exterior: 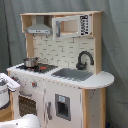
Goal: Play with the kitchen
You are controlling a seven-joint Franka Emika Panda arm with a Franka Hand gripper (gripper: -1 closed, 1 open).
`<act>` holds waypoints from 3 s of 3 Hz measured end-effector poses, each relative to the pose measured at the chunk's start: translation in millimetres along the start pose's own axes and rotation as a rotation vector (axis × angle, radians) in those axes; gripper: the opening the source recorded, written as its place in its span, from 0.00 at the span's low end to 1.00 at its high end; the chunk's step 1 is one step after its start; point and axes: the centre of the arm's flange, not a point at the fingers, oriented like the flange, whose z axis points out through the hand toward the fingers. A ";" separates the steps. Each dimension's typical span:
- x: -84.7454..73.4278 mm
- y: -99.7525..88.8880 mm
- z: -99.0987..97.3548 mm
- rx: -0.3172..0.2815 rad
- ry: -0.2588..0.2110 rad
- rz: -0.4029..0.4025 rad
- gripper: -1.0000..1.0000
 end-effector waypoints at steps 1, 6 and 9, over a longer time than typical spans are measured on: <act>0.0 0.0 -0.1 0.000 0.000 0.122 0.00; 0.0 0.0 -0.2 0.000 0.001 0.706 0.00; 2.9 1.0 -2.6 0.003 0.028 0.903 1.00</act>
